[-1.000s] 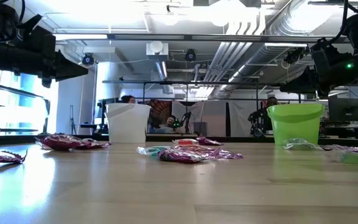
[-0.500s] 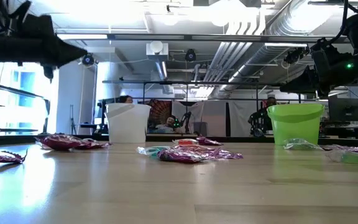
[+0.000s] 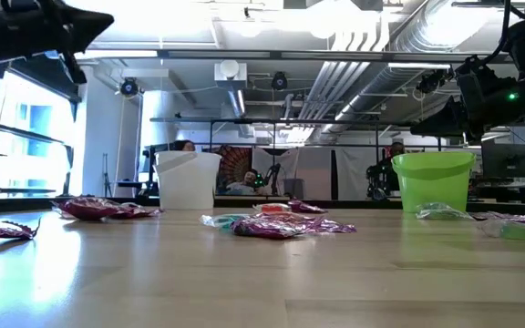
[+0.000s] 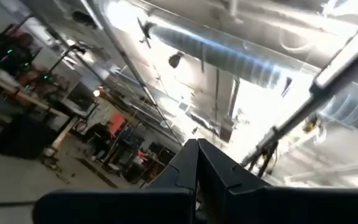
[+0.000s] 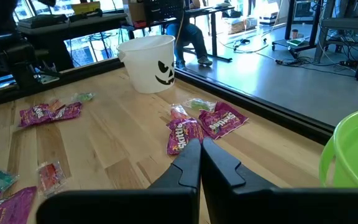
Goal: Sort candy by brand, put in halloween buckets
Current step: Put the violet candy into the green bucket
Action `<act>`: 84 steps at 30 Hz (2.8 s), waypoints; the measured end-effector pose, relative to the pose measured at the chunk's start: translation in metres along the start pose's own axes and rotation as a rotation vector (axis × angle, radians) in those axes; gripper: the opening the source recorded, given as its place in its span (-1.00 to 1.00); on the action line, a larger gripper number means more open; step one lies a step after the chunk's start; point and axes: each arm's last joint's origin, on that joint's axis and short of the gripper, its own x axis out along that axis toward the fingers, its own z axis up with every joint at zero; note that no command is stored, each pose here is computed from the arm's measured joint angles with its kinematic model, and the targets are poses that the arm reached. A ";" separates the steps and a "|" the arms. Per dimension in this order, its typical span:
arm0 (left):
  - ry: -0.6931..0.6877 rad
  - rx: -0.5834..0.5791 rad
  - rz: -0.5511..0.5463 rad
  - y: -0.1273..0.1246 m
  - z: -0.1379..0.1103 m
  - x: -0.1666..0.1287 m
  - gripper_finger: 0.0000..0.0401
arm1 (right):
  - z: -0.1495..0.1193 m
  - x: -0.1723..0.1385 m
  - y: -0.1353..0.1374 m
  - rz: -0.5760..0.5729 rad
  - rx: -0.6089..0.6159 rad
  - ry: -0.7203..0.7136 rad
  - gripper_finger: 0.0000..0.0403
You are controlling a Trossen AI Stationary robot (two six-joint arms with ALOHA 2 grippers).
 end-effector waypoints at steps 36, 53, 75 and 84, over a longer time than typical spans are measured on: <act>1.549 0.159 0.188 -0.015 -0.079 0.077 -0.56 | 0.000 0.000 0.000 0.000 0.000 0.000 -1.00; 1.872 0.311 0.297 0.019 -0.134 0.068 -0.33 | 0.000 0.000 0.000 0.000 0.000 0.000 -1.00; 2.021 0.216 0.304 0.034 -0.157 0.059 -0.70 | 0.000 0.000 0.000 0.000 0.000 0.001 -1.00; 1.958 0.044 0.287 0.023 -0.145 0.064 -0.97 | 0.000 0.000 0.000 0.000 -0.001 0.002 -1.00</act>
